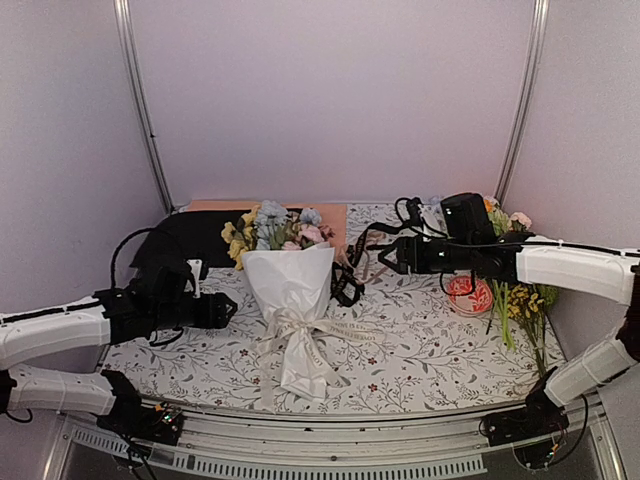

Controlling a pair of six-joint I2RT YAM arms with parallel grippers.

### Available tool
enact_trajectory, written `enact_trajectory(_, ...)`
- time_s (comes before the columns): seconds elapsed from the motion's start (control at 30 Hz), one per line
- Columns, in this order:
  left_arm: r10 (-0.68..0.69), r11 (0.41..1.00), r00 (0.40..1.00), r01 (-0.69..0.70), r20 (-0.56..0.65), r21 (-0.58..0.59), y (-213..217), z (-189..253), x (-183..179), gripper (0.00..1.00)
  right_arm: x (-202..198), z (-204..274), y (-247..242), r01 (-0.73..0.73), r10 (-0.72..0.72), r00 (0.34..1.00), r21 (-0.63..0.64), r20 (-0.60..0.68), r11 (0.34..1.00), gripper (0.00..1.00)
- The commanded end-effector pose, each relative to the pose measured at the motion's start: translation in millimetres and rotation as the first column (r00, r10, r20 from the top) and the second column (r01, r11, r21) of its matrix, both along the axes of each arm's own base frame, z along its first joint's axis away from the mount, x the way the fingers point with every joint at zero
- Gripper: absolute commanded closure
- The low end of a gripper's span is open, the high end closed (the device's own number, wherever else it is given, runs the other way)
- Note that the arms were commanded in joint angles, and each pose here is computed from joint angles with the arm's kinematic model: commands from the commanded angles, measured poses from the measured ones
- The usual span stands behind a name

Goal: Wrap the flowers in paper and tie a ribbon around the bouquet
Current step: Adjust the tied bouquet at the center of the board.

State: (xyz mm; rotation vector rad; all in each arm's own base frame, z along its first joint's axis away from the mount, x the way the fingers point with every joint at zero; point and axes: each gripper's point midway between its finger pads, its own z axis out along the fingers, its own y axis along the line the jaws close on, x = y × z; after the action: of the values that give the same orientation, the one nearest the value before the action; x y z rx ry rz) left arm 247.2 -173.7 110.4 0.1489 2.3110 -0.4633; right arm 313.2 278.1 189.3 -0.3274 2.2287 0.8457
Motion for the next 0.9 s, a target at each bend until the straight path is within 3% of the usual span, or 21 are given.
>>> enact_trajectory(0.0, 0.105, 0.994, 0.991, -0.104, -0.083, 0.02, 20, -27, 27, 0.28, -4, -35, 42, -0.125, 0.122, 0.989, -0.031, -0.083, 0.992, 0.34)
enact_trajectory(0.17, 0.132, 0.99, 0.979, -0.121, -0.158, 0.073, 22, -55, 62, 0.32, -30, -84, 92, -0.266, 0.25, 0.955, -0.086, -0.162, 0.96, 0.38)
enact_trajectory(0.3, 0.141, 0.988, 0.98, -0.131, -0.141, 0.081, 20, -65, 85, 0.33, -62, -114, 130, -0.389, 0.365, 0.909, -0.094, -0.2, 0.917, 0.42)
enact_trajectory(0.47, 0.071, 0.996, 0.983, -0.062, -0.167, 0.057, -7, -80, 104, 0.34, -107, -145, 165, -0.526, 0.493, 0.841, -0.124, -0.224, 0.841, 0.42)
enact_trajectory(0.87, -0.085, 0.996, 0.979, 0.088, -0.186, 0.01, -79, -96, 50, 0.36, -180, -135, 184, -0.72, 0.704, 0.692, -0.087, -0.16, 0.689, 0.44)
